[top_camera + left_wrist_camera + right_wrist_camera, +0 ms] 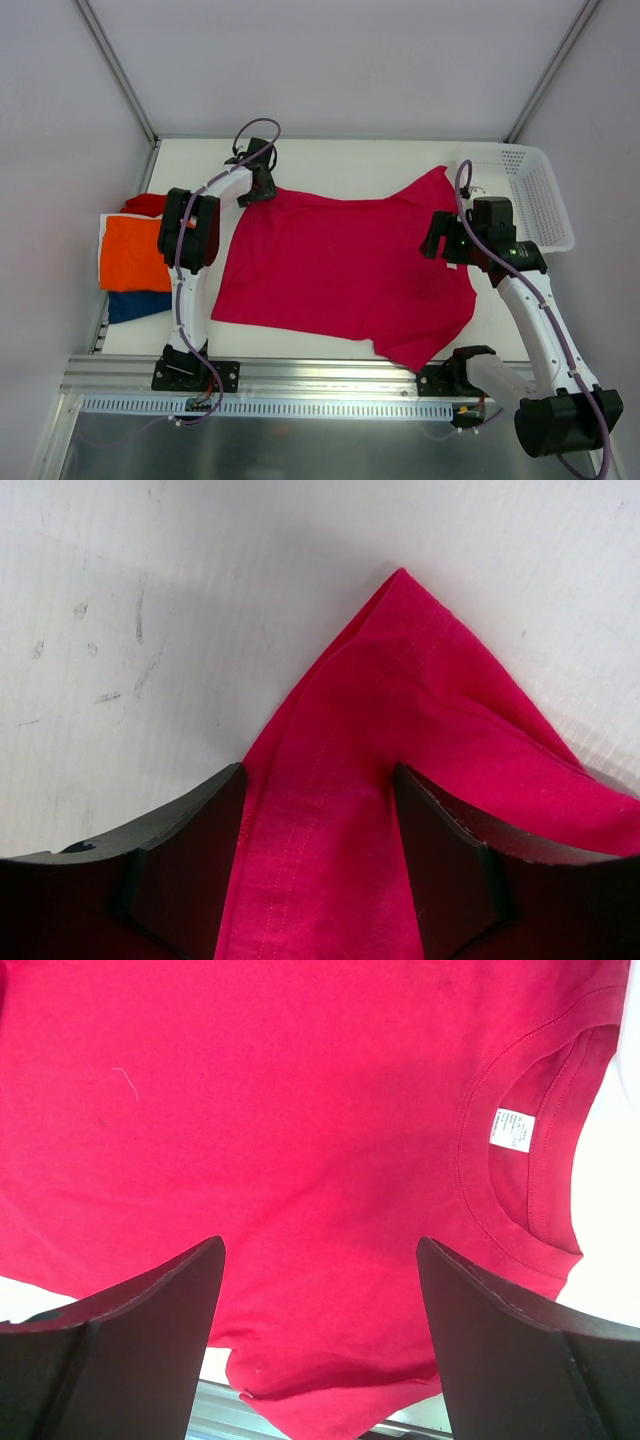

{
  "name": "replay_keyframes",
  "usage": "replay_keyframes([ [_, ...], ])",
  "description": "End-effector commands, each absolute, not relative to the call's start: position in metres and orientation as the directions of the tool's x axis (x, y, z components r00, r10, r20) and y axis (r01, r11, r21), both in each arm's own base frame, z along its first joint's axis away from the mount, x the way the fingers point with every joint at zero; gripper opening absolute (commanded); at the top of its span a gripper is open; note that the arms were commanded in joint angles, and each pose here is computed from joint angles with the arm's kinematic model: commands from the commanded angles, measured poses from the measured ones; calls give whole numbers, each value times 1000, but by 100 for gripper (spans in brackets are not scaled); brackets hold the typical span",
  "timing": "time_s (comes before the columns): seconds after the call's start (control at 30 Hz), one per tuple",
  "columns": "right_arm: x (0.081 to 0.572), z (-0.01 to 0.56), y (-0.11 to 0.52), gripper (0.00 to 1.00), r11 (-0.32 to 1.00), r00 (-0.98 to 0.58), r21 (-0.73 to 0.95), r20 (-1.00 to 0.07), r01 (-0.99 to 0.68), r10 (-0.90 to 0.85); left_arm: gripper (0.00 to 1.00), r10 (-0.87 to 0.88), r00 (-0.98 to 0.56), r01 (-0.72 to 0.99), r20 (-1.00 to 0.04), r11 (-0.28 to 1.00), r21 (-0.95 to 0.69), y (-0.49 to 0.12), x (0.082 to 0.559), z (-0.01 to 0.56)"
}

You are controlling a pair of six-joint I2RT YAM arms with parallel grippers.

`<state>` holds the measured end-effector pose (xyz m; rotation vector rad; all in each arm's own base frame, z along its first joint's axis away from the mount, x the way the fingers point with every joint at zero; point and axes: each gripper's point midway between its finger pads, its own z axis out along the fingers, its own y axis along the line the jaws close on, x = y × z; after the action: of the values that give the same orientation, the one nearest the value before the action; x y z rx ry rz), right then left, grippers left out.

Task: Fold and stack the t-shirts
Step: Flatten the tshirt out

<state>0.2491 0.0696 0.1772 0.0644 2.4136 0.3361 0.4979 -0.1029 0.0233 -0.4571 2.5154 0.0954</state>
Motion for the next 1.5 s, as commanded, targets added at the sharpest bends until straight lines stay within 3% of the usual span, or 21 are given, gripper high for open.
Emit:
replay_keyframes([
  [0.0, 253, 182, 75, 82, 958, -748, 278, -650, -67, 136, 61, -330, -756, -350, -565, 934, -76, -104, 492, 50],
  [1.1, 252, 165, 79, 79, 953, -780, 296, -609, -58, 142, 58, -299, -738, -303, -605, 948, -99, -127, 501, 70],
  [1.23, 251, 163, 79, 74, 954, -782, 295, -607, -56, 142, 43, -295, -740, -304, -604, 948, -89, -126, 504, 66],
  [1.27, 251, 162, 79, 73, 954, -782, 293, -608, -57, 139, 29, -295, -740, -308, -604, 948, -86, -125, 504, 64],
  [1.37, 249, 160, 78, 72, 956, -786, 289, -603, -57, 136, 11, -285, -740, -309, -609, 949, -69, -123, 505, 63],
  [1.47, 248, 158, 78, 72, 955, -789, 291, -599, -54, 138, 4, -269, -741, -306, -616, 951, -47, -120, 506, 62],
])
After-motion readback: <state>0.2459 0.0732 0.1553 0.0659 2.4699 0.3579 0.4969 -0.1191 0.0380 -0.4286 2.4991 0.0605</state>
